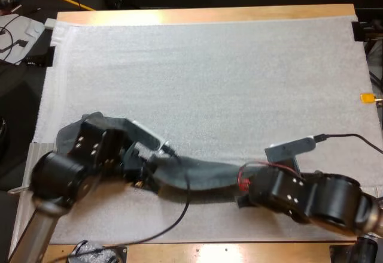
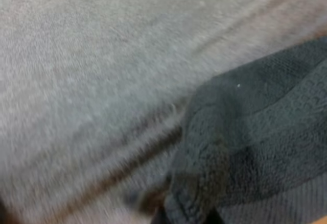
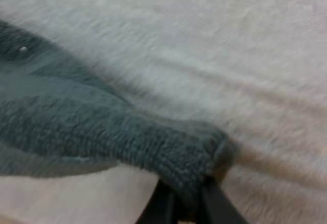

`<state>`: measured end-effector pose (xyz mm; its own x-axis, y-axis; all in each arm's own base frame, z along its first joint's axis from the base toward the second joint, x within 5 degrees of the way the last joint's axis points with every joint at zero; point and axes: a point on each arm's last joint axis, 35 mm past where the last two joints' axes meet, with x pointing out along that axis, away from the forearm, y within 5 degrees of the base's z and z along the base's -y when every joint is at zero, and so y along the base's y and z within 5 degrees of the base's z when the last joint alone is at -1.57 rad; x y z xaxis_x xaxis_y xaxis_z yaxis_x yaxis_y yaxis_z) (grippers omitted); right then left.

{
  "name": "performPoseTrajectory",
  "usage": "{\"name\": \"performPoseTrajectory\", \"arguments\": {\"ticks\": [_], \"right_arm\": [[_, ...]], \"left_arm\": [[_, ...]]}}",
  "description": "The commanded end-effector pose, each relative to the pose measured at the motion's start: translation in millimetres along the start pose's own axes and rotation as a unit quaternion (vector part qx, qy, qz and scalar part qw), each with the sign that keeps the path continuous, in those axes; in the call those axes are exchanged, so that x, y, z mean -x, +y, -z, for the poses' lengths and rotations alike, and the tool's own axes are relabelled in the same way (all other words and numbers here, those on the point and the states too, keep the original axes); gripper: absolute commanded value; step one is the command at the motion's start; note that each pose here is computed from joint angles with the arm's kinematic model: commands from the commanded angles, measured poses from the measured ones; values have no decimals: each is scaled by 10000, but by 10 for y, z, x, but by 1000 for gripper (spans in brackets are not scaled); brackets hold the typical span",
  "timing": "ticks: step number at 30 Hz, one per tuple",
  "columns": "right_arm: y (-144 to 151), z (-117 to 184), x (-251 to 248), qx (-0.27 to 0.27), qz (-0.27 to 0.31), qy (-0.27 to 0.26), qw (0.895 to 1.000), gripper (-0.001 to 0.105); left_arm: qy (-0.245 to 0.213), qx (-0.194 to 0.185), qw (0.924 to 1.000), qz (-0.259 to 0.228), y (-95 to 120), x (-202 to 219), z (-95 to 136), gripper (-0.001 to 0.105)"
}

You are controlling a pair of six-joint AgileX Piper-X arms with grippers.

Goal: Pick towel from pile, fold and stack

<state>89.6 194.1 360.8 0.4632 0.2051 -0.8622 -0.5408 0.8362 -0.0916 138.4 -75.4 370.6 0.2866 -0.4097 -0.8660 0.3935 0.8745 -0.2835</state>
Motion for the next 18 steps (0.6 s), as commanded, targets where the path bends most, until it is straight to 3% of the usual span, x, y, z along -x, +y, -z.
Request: {"name": "performPoseTrajectory", "arguments": {"ticks": [1,5,6,10,18], "right_arm": [[-128,-71,-282,-211,329,-140,9991,0],[-419,-246,-624,-731,204,-232,9968,0],[-297,-178,-539,-533,212,-62,9983,0],[-531,-301,-793,-912,-77,-23,9958,0],[-1090,-506,-1253,-1731,-667,-97,9826,0]], "left_arm": [[-167,-36,9998,-120,47,-241,-223,0],[-244,137,9994,-211,175,-526,-501,0],[-148,82,9998,-103,121,-491,-443,0],[-15,214,9997,-151,230,-825,-647,0],[7,849,9964,-74,692,-1358,-941,0]]}}
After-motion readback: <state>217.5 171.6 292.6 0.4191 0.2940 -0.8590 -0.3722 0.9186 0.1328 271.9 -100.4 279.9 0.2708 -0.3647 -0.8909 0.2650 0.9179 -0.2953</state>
